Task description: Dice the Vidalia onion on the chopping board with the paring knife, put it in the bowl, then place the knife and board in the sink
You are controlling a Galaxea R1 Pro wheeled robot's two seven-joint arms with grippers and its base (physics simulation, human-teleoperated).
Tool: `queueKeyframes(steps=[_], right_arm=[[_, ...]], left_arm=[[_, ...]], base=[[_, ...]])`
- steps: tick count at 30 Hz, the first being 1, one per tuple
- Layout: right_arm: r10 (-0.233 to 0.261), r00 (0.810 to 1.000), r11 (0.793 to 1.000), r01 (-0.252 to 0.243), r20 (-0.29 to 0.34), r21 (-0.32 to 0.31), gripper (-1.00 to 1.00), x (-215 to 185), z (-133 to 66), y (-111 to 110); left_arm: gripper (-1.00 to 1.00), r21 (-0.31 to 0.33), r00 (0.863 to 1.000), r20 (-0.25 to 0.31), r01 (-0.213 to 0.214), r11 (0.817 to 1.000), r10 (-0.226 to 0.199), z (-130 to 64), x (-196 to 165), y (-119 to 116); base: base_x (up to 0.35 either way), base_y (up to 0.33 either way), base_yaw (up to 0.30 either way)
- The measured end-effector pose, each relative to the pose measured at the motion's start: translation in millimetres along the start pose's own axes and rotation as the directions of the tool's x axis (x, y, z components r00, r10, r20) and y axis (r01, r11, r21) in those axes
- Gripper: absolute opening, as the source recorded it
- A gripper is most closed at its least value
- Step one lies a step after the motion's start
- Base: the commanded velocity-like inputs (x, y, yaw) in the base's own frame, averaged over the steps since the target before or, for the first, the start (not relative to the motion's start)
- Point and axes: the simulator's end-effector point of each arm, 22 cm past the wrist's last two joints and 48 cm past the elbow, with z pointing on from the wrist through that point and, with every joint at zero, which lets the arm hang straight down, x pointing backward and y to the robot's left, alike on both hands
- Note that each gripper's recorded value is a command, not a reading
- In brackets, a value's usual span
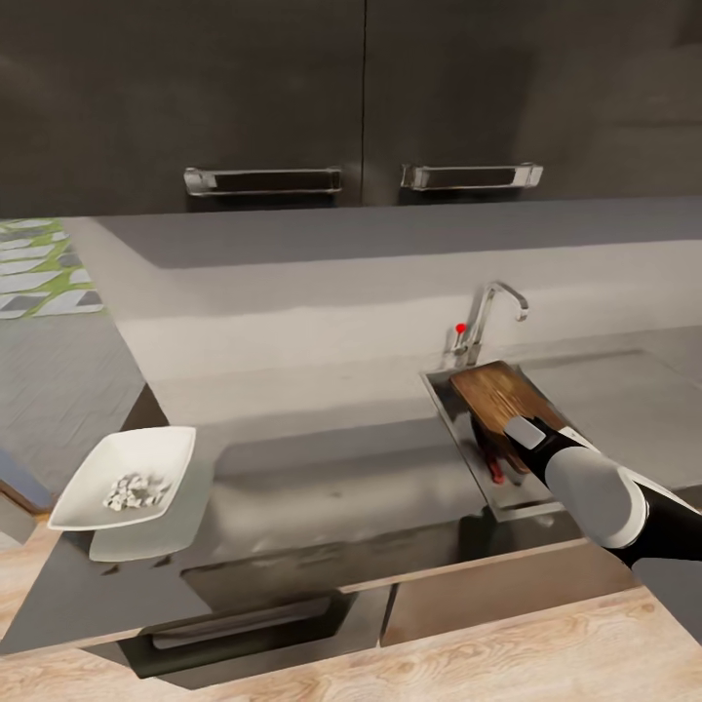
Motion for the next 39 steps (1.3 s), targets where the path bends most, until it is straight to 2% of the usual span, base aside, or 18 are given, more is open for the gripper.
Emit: queueKeyframes(steps=[6,7,8,13,17,20,26,30,39], right_arm=[[-0.002,1.000,1.000,0.002,-0.001,-0.002,-1.00,1,-0.6,1],[-0.002,1.000,1.000,0.002,-0.001,-0.002,-1.00,2,-0.7,1],[-0.004,1.000,1.000,0.004,-0.004,-0.003,-1.00,3,-1.0,2],[-0.010,1.000,1.000,0.010,-0.012,0.006,-1.00,11,2.0,-4],[-0.004,1.000,1.000,0.004,-0.019,0.015,-1.00,14,4.8,-9],[0.032,0.999,0.999,-0.031,-0.037,0.020,-1.00,20,4.4,-10],[0.093,0.995,0.996,-0.093,-0.034,0.013,-1.00,31,-3.3,-2],[0.102,0.994,0.995,-0.102,-0.033,0.010,-1.00,33,-5.0,0],[0.101,0.994,0.995,-0.101,-0.036,0.016,-1.00,36,-3.5,-3]], left_arm=[[1.00,-0.002,1.000,0.000,0.003,1.000,-0.003,0.0,0,0],[1.00,-0.009,1.000,-0.006,0.015,1.000,-0.015,0.0,1,2],[1.00,-0.031,0.998,-0.021,0.050,0.998,-0.051,-0.1,5,7],[1.00,-0.089,0.989,-0.052,0.136,0.987,-0.141,0.3,13,20],[1.00,-0.099,0.986,-0.056,0.150,0.984,-0.157,0.4,14,22],[1.00,-0.103,0.985,-0.056,0.154,0.983,-0.160,1.1,14,24],[1.00,-0.117,0.984,-0.050,0.162,0.980,-0.168,4.6,10,32],[1.00,-0.128,0.981,-0.054,0.177,0.976,-0.185,4.6,12,34],[1.00,-0.131,0.980,-0.057,0.181,0.975,-0.190,4.1,13,34]], base=[[0.028,-0.031,0.000],[0.001,-0.002,0.000],[0.001,-0.001,0.000],[0.000,0.000,0.000],[0.000,0.000,0.000],[0.000,0.000,0.000],[0.000,0.000,0.000],[0.000,0.000,0.000],[0.000,0.000,0.000]])
